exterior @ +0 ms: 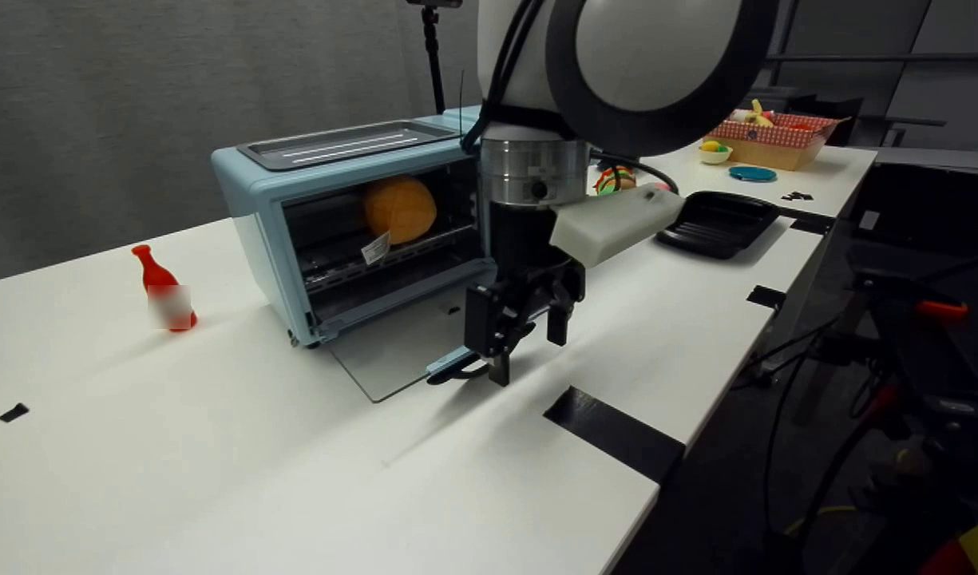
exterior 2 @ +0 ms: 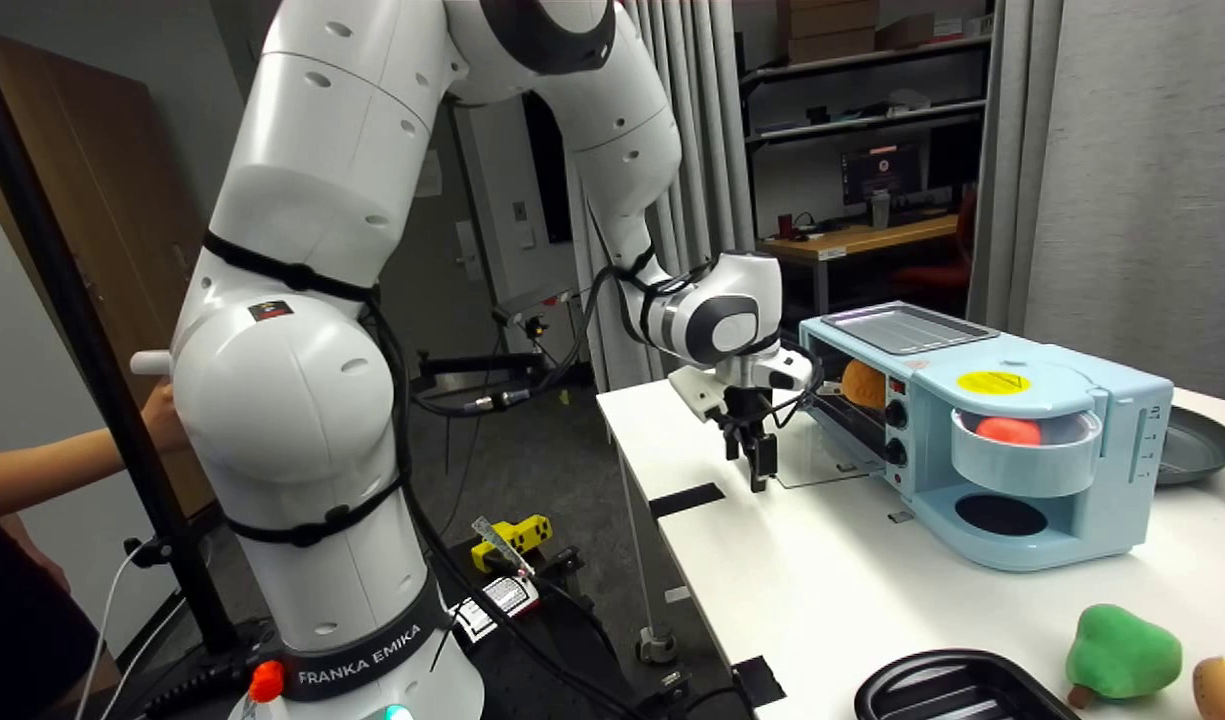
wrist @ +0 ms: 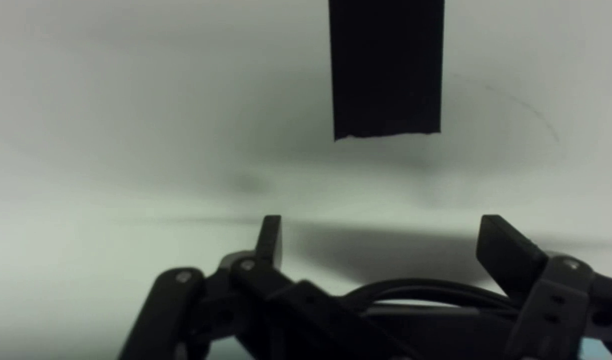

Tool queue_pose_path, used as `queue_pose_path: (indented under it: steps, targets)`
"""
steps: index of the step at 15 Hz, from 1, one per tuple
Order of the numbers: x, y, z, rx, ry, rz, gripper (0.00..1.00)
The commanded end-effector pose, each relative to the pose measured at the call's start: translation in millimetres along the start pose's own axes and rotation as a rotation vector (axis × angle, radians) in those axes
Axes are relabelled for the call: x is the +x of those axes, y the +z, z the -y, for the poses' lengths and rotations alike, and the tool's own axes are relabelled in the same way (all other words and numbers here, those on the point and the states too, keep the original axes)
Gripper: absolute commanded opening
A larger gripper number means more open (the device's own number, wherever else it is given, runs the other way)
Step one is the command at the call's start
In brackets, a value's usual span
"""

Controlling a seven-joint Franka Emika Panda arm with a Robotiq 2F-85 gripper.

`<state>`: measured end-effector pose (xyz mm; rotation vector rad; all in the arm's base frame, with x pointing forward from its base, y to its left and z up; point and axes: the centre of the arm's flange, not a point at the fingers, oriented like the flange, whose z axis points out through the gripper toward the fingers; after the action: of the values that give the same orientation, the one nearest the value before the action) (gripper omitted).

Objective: Close the microwave

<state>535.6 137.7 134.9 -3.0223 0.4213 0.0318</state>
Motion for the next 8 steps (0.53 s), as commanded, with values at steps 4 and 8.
queue_pose_path:
  steps: [4,8]
  targets:
    - [13.5,-3.2,8.3,-0.044,0.012,-0.065,1.0]
    - [7.7,-17.3,10.4,-0.059,0.023,-0.096,1.0]
